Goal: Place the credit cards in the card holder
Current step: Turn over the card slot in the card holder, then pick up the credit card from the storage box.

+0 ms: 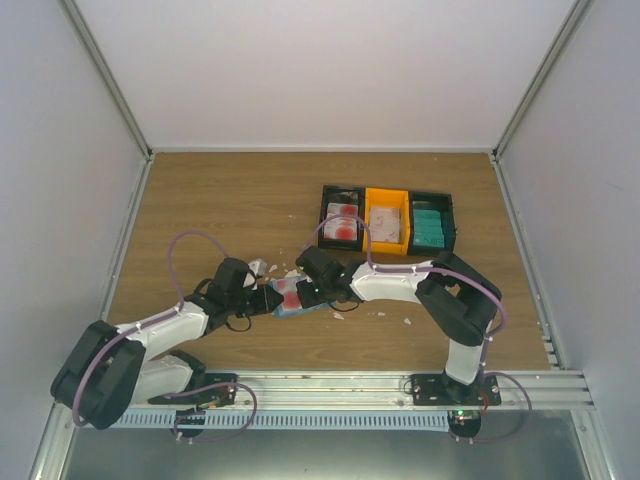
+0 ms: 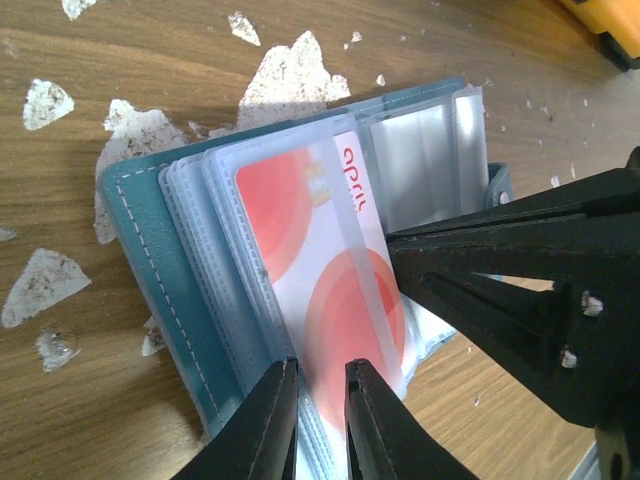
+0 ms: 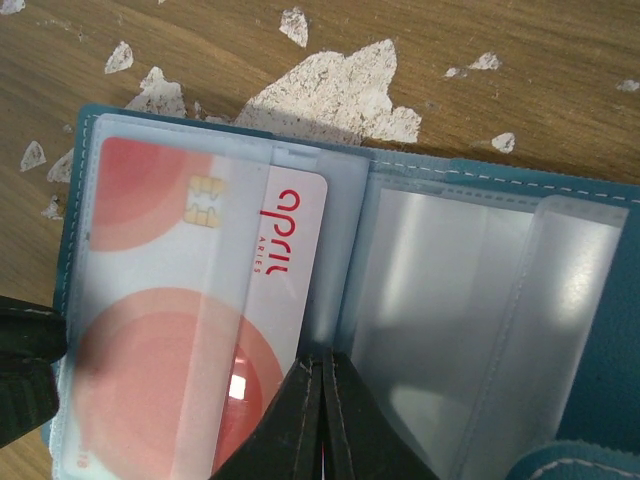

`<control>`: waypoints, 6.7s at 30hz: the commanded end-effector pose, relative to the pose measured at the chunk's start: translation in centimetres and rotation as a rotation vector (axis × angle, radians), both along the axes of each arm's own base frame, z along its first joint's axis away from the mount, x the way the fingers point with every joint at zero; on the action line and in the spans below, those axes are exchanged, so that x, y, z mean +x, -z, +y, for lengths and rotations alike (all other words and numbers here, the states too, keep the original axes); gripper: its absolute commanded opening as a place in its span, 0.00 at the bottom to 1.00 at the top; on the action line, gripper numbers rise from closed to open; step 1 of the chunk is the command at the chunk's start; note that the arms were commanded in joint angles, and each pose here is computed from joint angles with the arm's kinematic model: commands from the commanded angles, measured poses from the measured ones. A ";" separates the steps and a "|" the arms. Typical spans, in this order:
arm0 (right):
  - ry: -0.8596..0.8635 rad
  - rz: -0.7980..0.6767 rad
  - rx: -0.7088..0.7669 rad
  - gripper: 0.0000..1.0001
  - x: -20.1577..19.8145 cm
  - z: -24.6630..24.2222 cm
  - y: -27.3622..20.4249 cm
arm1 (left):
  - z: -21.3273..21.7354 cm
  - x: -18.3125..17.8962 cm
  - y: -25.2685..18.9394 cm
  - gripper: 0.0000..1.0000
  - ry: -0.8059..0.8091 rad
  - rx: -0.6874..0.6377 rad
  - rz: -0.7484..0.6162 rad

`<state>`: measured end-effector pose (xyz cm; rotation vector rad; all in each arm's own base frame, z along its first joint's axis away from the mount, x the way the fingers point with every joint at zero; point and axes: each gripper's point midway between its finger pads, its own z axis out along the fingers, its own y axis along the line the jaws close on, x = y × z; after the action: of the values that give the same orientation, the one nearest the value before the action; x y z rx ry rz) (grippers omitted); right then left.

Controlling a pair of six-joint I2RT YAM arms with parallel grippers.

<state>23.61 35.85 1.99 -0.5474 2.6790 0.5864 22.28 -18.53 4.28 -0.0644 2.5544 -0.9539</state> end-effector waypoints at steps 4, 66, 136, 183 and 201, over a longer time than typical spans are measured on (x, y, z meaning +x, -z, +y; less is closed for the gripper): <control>-0.009 0.083 -0.081 0.02 -2.0 -1.6 3.4 | -0.1 0.3 0.4 0.22 0.002 0.000 -0.010; 0.151 -0.039 -0.166 0.36 -1.6 -7.1 0.4 | -2.2 1.8 -4.4 0.00 0.134 0.002 -0.005; 0.086 -0.140 0.159 0.24 -1.2 -3.3 -6.8 | -2.9 3.0 -4.2 0.49 0.076 0.048 -0.077; -0.160 -0.437 -0.050 0.54 14.3 -19.8 -18.4 | -4.6 7.2 -9.3 0.73 0.050 -0.014 -0.203; -0.231 -0.097 -0.268 0.17 20.3 -21.6 -4.5 | -7.2 13.3 -4.1 0.62 0.013 -0.004 -0.089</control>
<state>43.93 13.79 7.26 -0.8676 2.6215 0.2862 32.71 -24.43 6.39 -0.0066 2.5785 -0.8869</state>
